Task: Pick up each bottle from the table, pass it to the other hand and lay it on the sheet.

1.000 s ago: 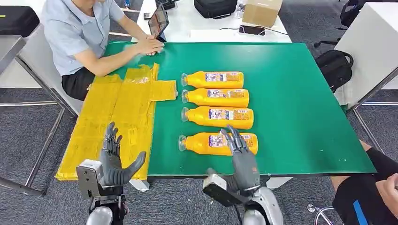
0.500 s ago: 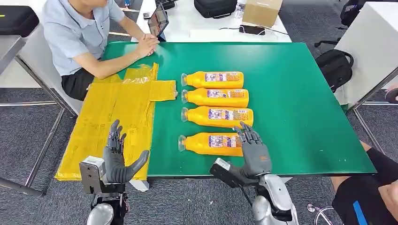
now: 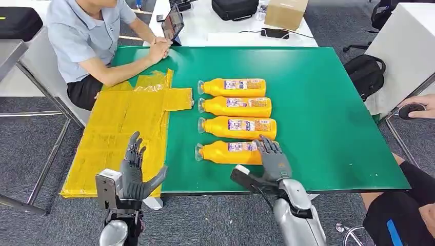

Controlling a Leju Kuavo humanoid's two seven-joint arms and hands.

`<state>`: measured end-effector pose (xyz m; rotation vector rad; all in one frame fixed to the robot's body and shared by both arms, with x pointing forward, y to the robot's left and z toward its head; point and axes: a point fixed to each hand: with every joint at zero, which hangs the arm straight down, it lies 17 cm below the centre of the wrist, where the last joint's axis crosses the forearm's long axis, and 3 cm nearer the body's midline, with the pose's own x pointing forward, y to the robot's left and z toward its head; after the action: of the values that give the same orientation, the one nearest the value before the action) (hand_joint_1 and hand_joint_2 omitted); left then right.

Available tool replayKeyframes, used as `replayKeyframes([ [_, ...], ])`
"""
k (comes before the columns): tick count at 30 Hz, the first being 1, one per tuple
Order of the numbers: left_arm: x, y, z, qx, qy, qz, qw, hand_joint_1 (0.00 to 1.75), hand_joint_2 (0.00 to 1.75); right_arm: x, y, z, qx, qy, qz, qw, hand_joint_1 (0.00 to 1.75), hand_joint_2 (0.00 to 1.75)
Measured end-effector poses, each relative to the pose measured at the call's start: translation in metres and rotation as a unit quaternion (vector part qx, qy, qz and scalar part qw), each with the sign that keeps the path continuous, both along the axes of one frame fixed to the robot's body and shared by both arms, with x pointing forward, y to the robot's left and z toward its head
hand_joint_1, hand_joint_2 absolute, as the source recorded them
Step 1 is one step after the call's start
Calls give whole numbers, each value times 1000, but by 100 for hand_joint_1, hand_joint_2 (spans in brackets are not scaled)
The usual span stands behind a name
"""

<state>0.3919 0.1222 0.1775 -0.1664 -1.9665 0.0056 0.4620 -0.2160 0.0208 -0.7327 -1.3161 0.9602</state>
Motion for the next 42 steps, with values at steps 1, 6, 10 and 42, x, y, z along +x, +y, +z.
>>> replayKeyframes([
  [1, 0, -1, 0, -2, 0, -2, 1000, 0, 175, 0, 0, -3, -1, 2, 1, 1000, 0, 175],
  [6, 1, -6, 2, -2, -4, -10, 1000, 0, 175, 15, 5, -5, -17, 1, 9, 1000, 0, 175],
  [10, 2, -6, 3, -2, -4, -9, 1000, 0, 175, 22, 16, -4, -28, 0, 23, 999, 0, 175],
  [42, 3, -1, 3, -2, -7, -9, 1000, 0, 175, 21, 27, -59, -18, 107, 78, 991, 175, 175],
])
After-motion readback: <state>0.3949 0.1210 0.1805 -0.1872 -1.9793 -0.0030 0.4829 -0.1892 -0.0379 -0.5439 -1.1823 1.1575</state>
